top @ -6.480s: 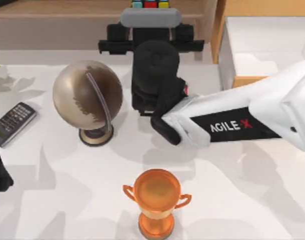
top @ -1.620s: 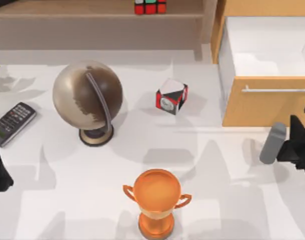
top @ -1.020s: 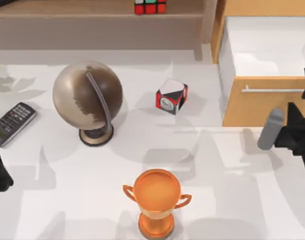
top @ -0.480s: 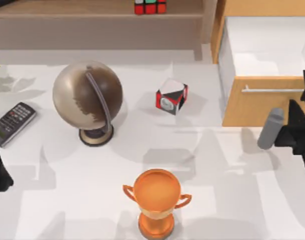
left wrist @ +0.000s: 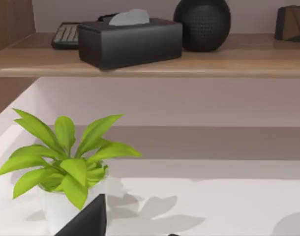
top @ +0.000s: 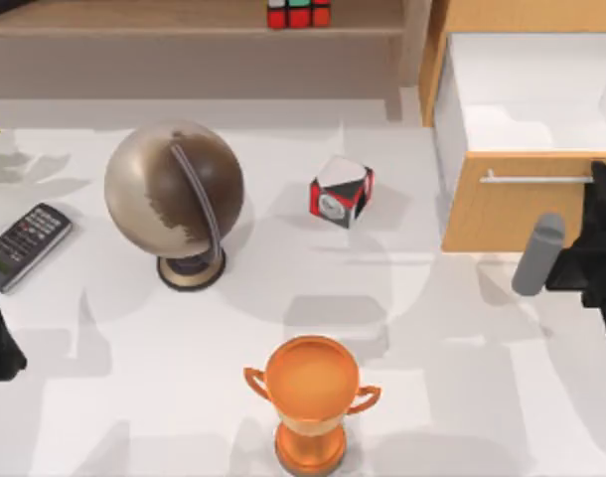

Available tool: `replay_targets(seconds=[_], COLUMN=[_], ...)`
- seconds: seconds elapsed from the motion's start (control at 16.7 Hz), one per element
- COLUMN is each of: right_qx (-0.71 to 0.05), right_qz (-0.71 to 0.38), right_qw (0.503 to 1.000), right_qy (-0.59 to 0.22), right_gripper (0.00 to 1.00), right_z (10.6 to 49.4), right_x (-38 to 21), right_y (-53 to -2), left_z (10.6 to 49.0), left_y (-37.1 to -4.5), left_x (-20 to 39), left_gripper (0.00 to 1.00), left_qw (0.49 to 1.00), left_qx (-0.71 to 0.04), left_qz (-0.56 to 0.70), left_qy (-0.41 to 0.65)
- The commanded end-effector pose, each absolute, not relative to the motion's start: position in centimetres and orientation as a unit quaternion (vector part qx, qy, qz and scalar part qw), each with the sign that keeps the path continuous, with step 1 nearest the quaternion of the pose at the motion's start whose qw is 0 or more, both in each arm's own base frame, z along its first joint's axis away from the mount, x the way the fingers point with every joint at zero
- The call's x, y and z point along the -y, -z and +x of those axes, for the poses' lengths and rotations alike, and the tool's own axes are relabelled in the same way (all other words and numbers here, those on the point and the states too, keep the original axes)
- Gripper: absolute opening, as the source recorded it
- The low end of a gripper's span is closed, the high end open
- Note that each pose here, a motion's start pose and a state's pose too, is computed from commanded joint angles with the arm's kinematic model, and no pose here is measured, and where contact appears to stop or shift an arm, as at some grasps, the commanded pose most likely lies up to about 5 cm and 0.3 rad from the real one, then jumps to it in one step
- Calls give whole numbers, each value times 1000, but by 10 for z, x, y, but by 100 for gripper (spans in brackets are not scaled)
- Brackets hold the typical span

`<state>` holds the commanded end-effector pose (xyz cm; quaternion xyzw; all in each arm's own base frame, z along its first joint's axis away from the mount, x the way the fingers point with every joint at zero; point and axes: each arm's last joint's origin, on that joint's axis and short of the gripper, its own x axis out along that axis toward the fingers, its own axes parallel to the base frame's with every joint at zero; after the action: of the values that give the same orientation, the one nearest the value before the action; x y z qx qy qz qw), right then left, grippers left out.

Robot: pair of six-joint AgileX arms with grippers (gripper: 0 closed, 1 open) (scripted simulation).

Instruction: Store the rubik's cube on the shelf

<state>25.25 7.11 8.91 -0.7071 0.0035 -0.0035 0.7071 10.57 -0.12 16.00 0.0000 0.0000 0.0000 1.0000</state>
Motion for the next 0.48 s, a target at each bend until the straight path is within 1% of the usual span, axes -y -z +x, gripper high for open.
replay_targets(seconds=[0.06,0.12,0.48], right_qx=[-4,-4,-4], right_qz=[-707,-707,-707], right_qw=[707,707,707], right_qy=[4,4,4], right_gripper=[2,0,0], right_z=[253,253,253], right_x=[-71,-71,-71], right_y=[-89,-89,-89], left_z=[106,106,106], left_y=[-160,-160,-160], left_x=[1,1,1], left_gripper=[100,100,100], left_qw=[1000,1000,1000], left_qx=[0,0,0], left_qz=[0,0,0], left_qy=[0,0,0])
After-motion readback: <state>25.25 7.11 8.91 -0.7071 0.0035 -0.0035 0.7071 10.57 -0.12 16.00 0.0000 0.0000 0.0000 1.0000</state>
